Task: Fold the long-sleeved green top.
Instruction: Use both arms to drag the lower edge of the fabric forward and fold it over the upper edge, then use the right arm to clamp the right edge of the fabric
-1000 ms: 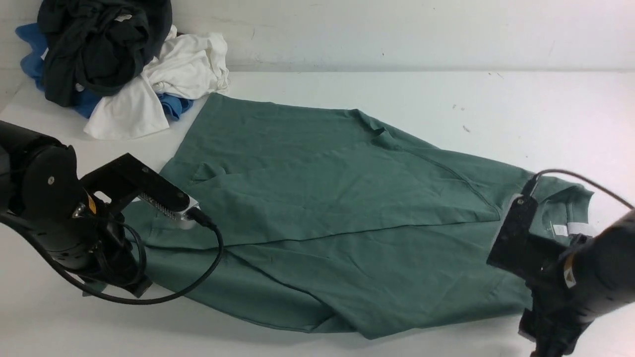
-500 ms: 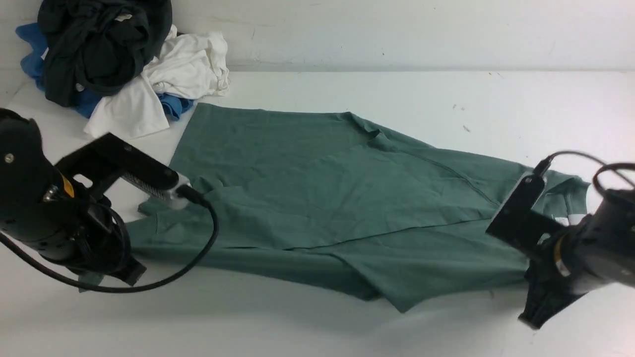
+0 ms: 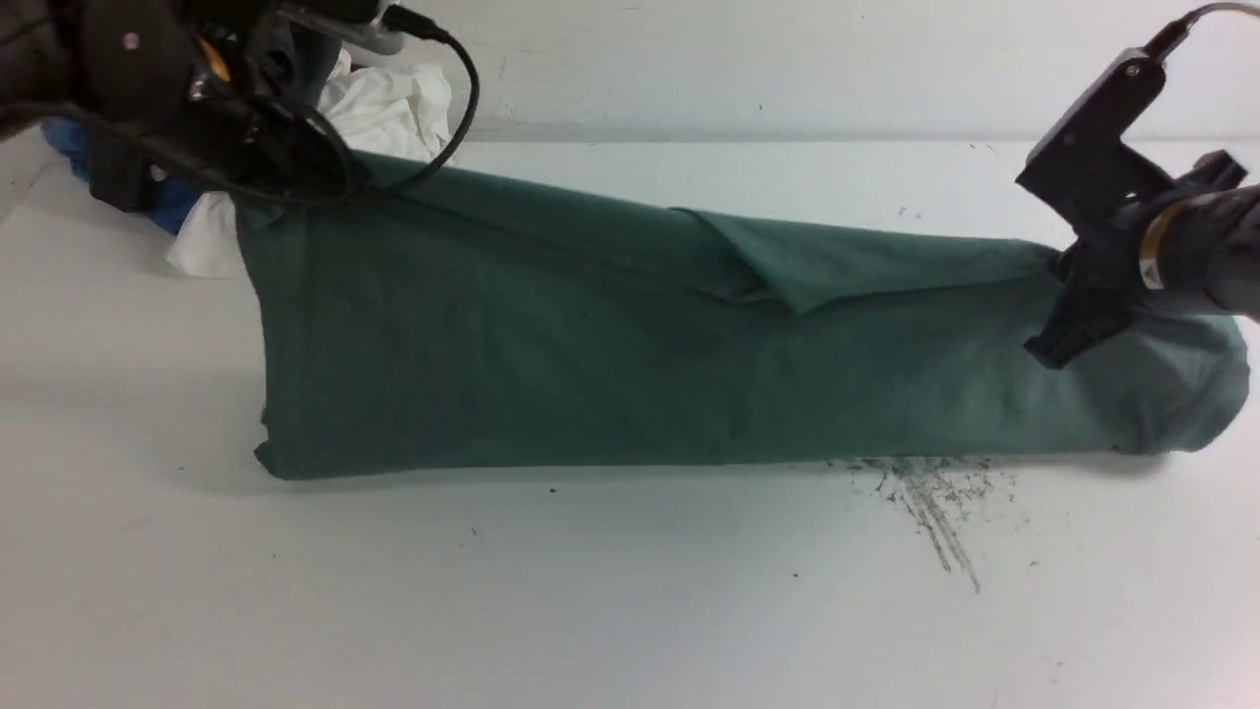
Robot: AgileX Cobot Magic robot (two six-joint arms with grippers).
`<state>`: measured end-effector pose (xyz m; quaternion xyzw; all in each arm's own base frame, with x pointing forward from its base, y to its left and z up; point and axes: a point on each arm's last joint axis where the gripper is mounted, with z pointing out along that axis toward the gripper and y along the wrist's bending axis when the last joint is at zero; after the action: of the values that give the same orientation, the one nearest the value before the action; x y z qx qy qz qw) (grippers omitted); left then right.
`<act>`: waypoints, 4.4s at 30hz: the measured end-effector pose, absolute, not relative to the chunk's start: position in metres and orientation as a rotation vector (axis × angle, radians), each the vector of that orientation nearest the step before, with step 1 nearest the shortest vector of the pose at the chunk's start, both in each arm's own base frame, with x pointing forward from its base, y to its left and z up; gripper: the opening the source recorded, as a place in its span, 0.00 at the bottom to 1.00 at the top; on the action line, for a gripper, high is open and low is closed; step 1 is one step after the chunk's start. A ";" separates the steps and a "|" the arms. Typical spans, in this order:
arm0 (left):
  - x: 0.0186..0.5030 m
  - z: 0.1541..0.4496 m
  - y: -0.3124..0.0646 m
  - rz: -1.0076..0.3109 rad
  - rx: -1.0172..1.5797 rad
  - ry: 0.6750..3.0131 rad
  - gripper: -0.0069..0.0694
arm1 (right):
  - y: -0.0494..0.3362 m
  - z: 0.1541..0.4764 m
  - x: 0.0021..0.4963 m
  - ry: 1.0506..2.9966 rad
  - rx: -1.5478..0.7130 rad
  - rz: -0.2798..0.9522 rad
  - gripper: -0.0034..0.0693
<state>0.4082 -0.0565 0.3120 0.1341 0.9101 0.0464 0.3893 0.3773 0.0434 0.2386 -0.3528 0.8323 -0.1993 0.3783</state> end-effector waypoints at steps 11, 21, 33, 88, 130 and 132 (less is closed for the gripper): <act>0.526 0.196 -0.067 0.160 0.261 2.643 0.46 | 0.041 0.196 0.427 2.321 -0.686 -0.459 0.53; 0.519 0.274 -0.077 -0.007 0.361 2.584 0.64 | 0.103 0.251 0.416 2.326 -0.728 -0.263 0.39; 0.454 0.161 -0.141 -0.437 0.771 2.945 0.09 | 0.191 0.149 0.460 2.346 -1.041 0.395 0.03; 0.545 0.177 -0.119 -0.422 0.331 2.187 0.08 | 0.178 0.172 0.460 2.860 -0.673 0.308 0.04; 0.381 0.232 -0.036 0.012 0.579 2.730 0.08 | -0.052 0.212 0.489 2.780 0.052 0.300 0.74; 0.370 0.267 -0.036 0.008 0.545 2.646 0.08 | -0.053 0.216 0.490 2.769 0.060 0.294 0.82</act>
<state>0.3699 -0.0363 0.2668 0.1968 0.9558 0.0027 0.2184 0.4900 -0.0526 0.2159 0.0211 0.9784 0.1039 0.1774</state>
